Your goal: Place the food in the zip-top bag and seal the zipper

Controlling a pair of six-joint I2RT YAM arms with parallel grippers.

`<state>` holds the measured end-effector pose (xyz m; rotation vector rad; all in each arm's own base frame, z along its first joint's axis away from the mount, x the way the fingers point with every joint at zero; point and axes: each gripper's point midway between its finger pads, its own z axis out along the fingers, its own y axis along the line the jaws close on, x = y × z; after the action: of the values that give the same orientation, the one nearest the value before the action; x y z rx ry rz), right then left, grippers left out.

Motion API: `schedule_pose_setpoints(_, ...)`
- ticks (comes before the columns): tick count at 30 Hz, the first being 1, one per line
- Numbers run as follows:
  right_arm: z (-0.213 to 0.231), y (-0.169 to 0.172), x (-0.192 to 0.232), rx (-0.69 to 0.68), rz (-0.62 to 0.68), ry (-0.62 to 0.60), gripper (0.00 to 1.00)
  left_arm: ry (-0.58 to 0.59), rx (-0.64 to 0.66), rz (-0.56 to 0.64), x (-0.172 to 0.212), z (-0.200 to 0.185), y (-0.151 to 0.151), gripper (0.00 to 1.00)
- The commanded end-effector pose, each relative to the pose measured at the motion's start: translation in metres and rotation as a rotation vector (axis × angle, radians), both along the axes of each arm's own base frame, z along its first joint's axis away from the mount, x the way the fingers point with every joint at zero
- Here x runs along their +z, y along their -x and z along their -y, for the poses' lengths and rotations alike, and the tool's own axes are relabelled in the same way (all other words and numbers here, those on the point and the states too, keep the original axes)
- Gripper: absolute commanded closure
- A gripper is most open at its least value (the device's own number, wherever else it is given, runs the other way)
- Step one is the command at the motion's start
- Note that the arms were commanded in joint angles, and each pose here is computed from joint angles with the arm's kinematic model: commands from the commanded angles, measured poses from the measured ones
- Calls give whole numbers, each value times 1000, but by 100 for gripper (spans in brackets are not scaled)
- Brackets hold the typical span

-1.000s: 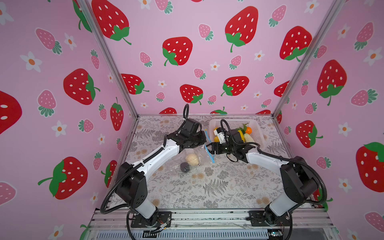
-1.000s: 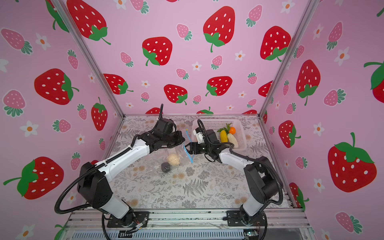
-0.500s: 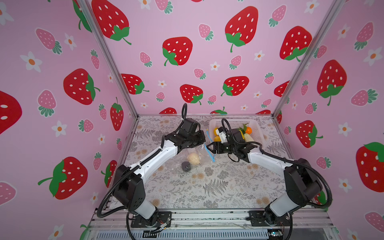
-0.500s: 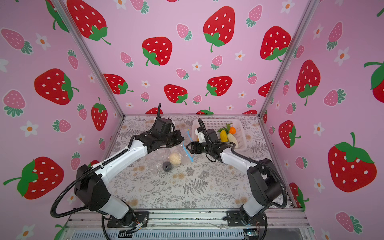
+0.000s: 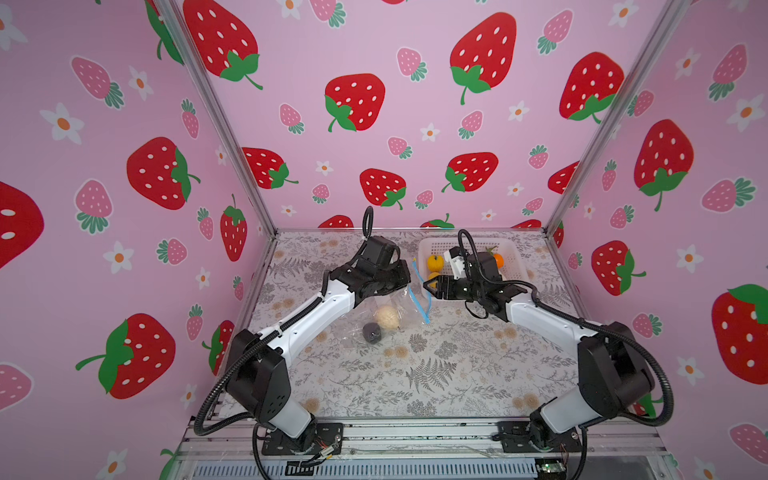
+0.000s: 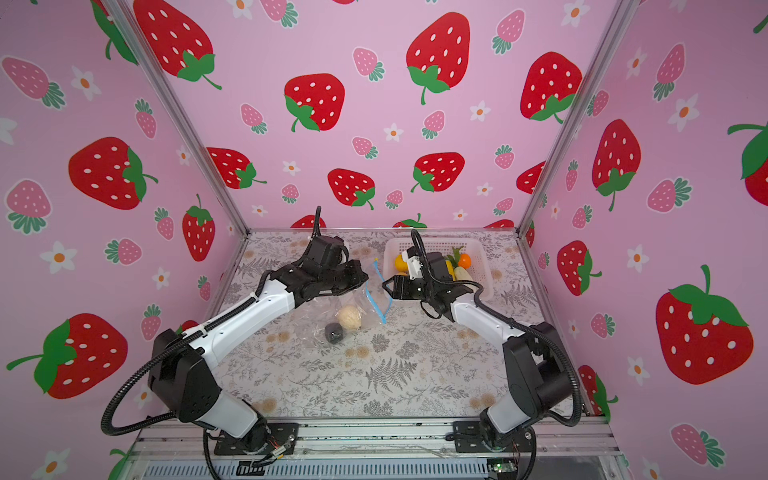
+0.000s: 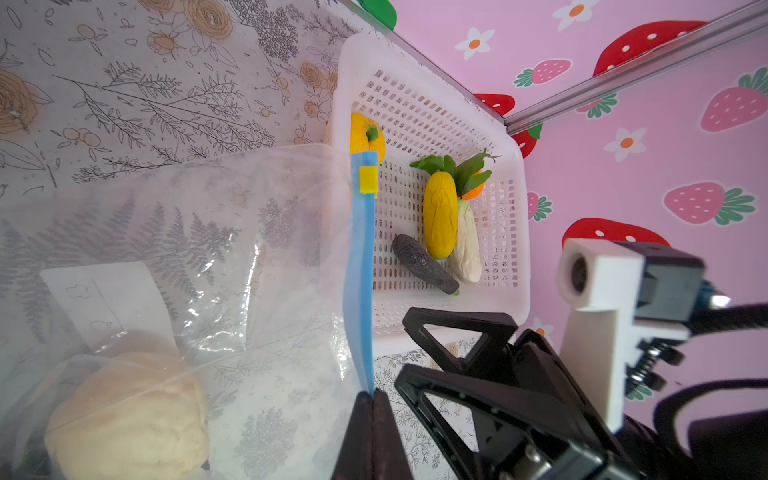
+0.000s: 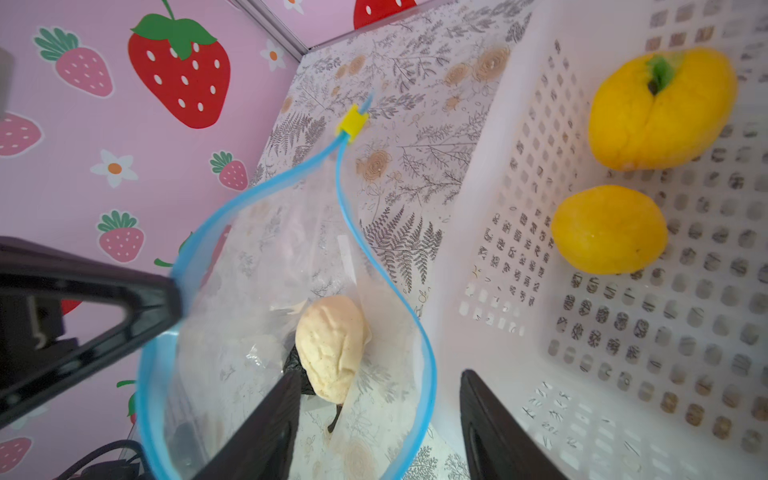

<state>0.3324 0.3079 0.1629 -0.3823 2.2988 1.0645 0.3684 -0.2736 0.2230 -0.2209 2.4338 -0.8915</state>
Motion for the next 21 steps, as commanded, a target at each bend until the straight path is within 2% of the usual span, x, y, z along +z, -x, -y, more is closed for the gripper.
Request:
schedule_pose_setpoints(1, -1, 8, -19, 16, -76, 1, 42, 18, 13, 24, 11, -5, 2, 100)
schedule_pose_setpoints(6, -4, 9, -25, 30, -92, -7, 48, 20, 16, 38, 18, -7, 4, 100)
schedule_pose_setpoints(13, -14, 10, -22, 62, -94, -45, 67, 26, 21, 56, 27, -10, 6, 100)
schedule_pose_setpoints(18, -18, 11, -13, 78, -82, -63, 78, 22, 25, 63, 30, -13, 8, 100)
schedule_pose_setpoints(21, -19, 11, -4, 81, -64, -75, 81, 18, 26, 64, 32, -15, 10, 100)
